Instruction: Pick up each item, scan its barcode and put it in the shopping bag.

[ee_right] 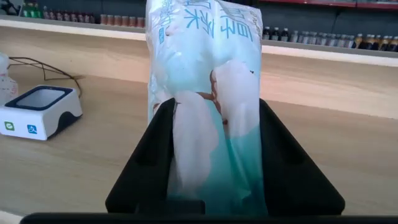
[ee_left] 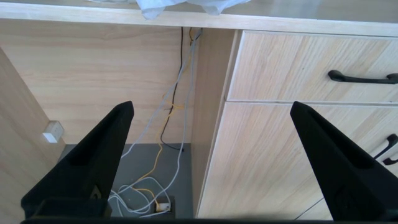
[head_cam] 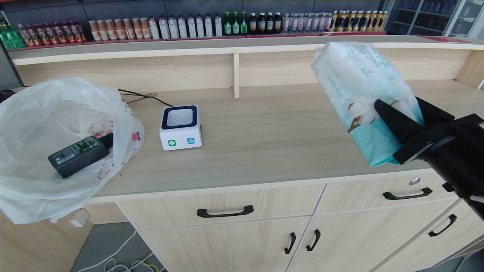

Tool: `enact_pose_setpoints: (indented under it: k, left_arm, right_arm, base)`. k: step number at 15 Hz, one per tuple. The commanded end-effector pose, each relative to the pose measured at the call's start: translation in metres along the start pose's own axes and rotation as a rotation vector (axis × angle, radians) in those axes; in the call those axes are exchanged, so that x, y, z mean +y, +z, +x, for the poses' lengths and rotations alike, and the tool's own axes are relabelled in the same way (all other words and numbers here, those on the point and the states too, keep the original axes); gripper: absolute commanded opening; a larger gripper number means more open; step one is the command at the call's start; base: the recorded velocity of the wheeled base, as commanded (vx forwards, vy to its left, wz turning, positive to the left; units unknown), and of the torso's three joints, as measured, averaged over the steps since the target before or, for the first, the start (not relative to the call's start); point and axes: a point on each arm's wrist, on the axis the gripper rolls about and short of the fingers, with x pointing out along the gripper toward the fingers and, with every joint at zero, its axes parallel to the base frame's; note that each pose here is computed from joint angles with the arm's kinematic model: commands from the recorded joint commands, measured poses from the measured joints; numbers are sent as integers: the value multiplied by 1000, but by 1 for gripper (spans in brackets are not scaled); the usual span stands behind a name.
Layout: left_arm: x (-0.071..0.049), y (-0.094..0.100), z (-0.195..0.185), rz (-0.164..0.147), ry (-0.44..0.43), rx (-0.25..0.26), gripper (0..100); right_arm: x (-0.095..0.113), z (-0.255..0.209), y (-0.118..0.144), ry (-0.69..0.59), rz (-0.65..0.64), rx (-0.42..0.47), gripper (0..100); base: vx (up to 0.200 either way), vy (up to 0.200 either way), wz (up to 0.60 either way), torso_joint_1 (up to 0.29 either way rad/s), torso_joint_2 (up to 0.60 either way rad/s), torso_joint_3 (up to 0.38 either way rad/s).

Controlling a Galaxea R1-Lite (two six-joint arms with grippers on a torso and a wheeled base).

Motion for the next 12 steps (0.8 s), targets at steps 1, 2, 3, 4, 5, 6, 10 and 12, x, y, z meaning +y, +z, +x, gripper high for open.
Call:
enact_pose_setpoints:
  k: [1,2,3,4,5,6,10,12]
  left_arm:
    - [0,0,0,0,0,0,100]
    - [0,0,0,0,0,0,100]
    - [0,0,0,0,0,0,100]
    - [0,0,0,0,0,1,100]
    - [0,0,0,0,-2,1,100]
    - [0,0,0,0,0,1,100]
    - [0,0,0,-2,0,1,100]
    - [0,0,0,-2,0,0,100]
  right_arm:
    - [3,17,-19,-6,-5,37,0]
    - [4,17,-22,-4,-10,48,0]
    - [3,17,-22,-13,-10,49,0]
    - [3,17,-23,-17,-9,50,0]
    - [3,18,-23,-18,-7,46,0]
    - [3,19,-23,-19,-7,44,0]
    - [4,22,-24,-16,11,37,0]
    - [5,29,-25,-17,17,31,0]
  base:
    - [0,200,0,-7,7,-7]
    - [0,200,0,7,2,2]
    - [0,200,0,-7,-2,2]
    - [0,200,0,-2,2,12]
    - [0,200,0,22,17,-7]
    - [0,200,0,36,17,-12]
    - [0,200,0,-4,-1,2]
    - [0,200,0,5,0,0]
